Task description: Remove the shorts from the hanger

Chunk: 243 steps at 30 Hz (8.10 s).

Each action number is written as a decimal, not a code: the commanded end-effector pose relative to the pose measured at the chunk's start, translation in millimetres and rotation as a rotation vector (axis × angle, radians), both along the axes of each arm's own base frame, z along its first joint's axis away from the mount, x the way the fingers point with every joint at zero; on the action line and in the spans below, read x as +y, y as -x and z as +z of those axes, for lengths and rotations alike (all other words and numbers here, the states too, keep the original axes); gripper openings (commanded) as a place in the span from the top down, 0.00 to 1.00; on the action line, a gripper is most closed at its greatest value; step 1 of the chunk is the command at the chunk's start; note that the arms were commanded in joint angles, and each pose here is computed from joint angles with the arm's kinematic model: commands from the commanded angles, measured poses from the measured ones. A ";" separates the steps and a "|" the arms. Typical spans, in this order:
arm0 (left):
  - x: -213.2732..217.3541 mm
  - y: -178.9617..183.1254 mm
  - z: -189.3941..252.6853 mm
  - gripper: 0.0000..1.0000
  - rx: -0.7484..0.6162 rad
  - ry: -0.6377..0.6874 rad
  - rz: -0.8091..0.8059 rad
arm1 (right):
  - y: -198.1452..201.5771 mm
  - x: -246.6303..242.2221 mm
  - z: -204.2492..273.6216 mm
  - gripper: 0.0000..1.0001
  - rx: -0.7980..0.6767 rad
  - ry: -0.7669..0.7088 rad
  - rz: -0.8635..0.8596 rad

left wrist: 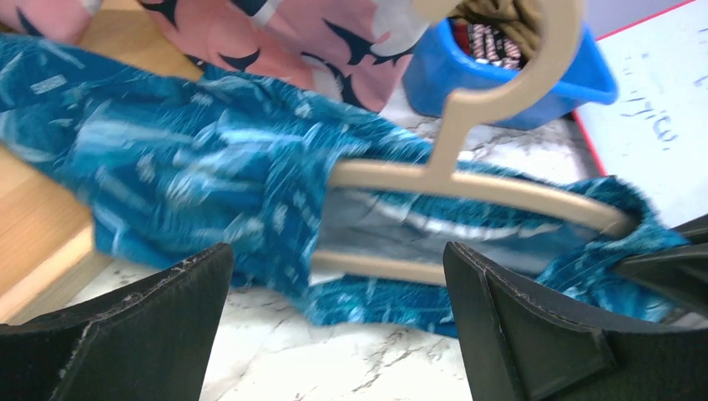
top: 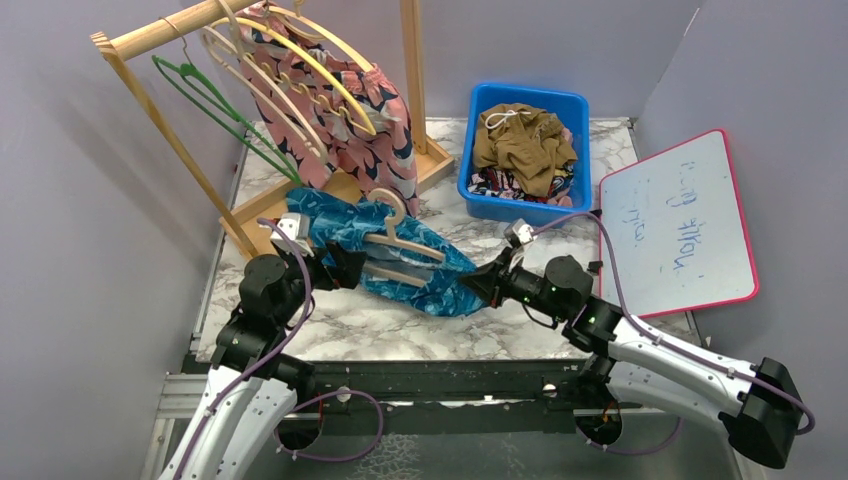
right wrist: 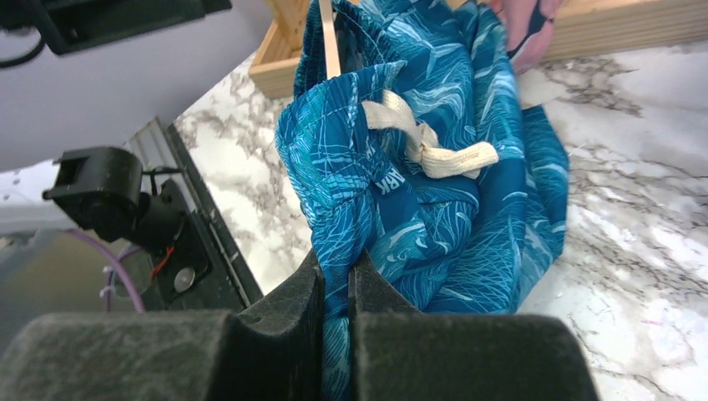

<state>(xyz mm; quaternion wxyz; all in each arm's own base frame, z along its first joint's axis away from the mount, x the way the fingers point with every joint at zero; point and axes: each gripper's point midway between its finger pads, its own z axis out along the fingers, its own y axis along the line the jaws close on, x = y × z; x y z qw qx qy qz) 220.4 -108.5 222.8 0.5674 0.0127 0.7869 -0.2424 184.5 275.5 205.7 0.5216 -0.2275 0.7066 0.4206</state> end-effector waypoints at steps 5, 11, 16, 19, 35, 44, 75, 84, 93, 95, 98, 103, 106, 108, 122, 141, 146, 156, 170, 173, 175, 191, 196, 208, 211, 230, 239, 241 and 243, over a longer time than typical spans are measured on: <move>-50.2 1.8 42.1 0.01 -0.110 0.225 -0.234 | 19.6 15.9 1.3 0.99 0.023 0.003 0.141; -67.4 -6.5 9.4 0.05 0.042 0.265 -0.283 | 15.7 13.8 7.2 0.99 0.042 -0.037 0.100; -72.6 -8.7 -8.4 0.14 0.115 0.353 -0.263 | 15.5 18.4 8.8 0.99 0.069 -0.060 0.105; -71.8 -12.2 -6.3 0.19 0.091 0.373 -0.250 | 18.4 22.8 8.9 0.99 0.075 -0.059 0.135; -61.3 -35.3 -7.4 0.46 0.045 0.294 -0.168 | 33.8 29.9 12.9 0.99 0.093 -0.057 0.234; -67.0 -24.0 -12.8 0.70 0.075 0.312 -0.216 | 29.3 29.4 9.7 0.99 0.110 -0.050 0.206; -64.4 -19.2 -23.0 1.00 0.097 0.270 -0.220 | 40.1 36.2 18.9 0.85 0.117 -0.057 0.286; -64.5 -8.3 9.4 1.00 0.037 0.188 -0.290 | 26.5 26.5 32.3 0.39 0.105 0.037 0.202; -59.5 -2.9 17.3 1.00 0.033 0.046 -0.336 | 27.5 39.0 32.3 0.36 0.142 0.076 0.259; -58.3 -2.2 4.2 1.00 0.057 0.031 -0.336 | 29.0 46.3 35.7 0.36 0.149 0.058 0.291; -54.4 -2.1 -15.3 1.00 0.094 0.016 -0.313 | 33.5 59.2 39.0 0.35 0.162 0.043 0.363; -49.7 -3.5 -14.4 1.00 0.075 -0.013 -0.298 | 20.8 72.5 19.8 0.37 0.223 0.137 0.358; -47.7 -4.4 -15.0 1.00 0.075 -0.021 -0.287 | 14.9 76.8 12.5 0.53 0.232 0.152 0.343; -47.5 -4.5 -16.3 1.00 0.078 -0.021 -0.285 | 15.2 77.9 11.0 0.54 0.235 0.148 0.345; -42.5 -6.4 -21.0 1.00 0.092 -0.035 -0.254 | 30.0 71.7 -13.6 0.59 0.301 0.201 0.395; -39.3 -5.4 -19.2 1.00 0.082 -0.034 -0.236 | 7.7 60.2 -14.7 0.90 0.262 0.175 0.220; -33.9 -7.6 -19.4 1.00 0.081 -0.043 -0.202 | -11.8 31.3 -10.5 0.91 0.210 0.204 0.031; -24.6 -8.4 -13.7 1.00 0.054 -0.053 -0.150 | -41.6 -41.9 -11.7 0.99 0.130 0.249 -0.354; -13.0 -8.7 -6.2 1.00 0.021 -0.056 -0.084 | -45.8 -58.0 -56.8 0.99 0.178 0.416 -0.416; -12.2 -9.0 -5.6 1.00 0.017 -0.057 -0.080 | -44.7 -49.3 -69.3 0.98 0.205 0.436 -0.381; -12.2 -9.0 -6.0 1.00 0.020 -0.057 -0.080 | -43.2 -39.1 -77.2 0.98 0.222 0.437 -0.340; -16.5 -10.8 -13.8 1.00 0.052 -0.065 -0.102 | -40.2 -35.9 -60.4 0.70 0.178 0.407 -0.299; -19.2 -11.6 -18.5 1.00 0.073 -0.067 -0.116 | -38.8 -51.2 -26.1 0.58 0.115 0.348 -0.343; -19.9 -9.7 -15.7 1.00 0.061 -0.063 -0.123 | 14.3 13.3 -32.6 0.34 0.131 0.292 0.155; -19.9 -8.9 -14.0 1.00 0.054 -0.060 -0.123 | 15.8 18.3 -49.9 0.34 0.155 0.321 0.187; -29.4 -4.8 -11.6 1.00 0.042 -0.041 -0.183 | 40.3 32.0 -40.7 0.66 0.092 0.113 0.397; -27.3 -5.1 -10.6 1.00 0.034 -0.044 -0.172 | 43.2 26.6 -35.0 0.99 0.075 0.065 0.447; -27.1 -5.4 -10.6 0.99 0.034 -0.044 -0.171 | 40.1 24.6 -32.6 0.99 0.063 0.083 0.431; -28.1 -5.0 -11.6 0.82 0.039 -0.043 -0.176 | 37.8 21.2 -29.2 0.99 0.042 0.098 0.410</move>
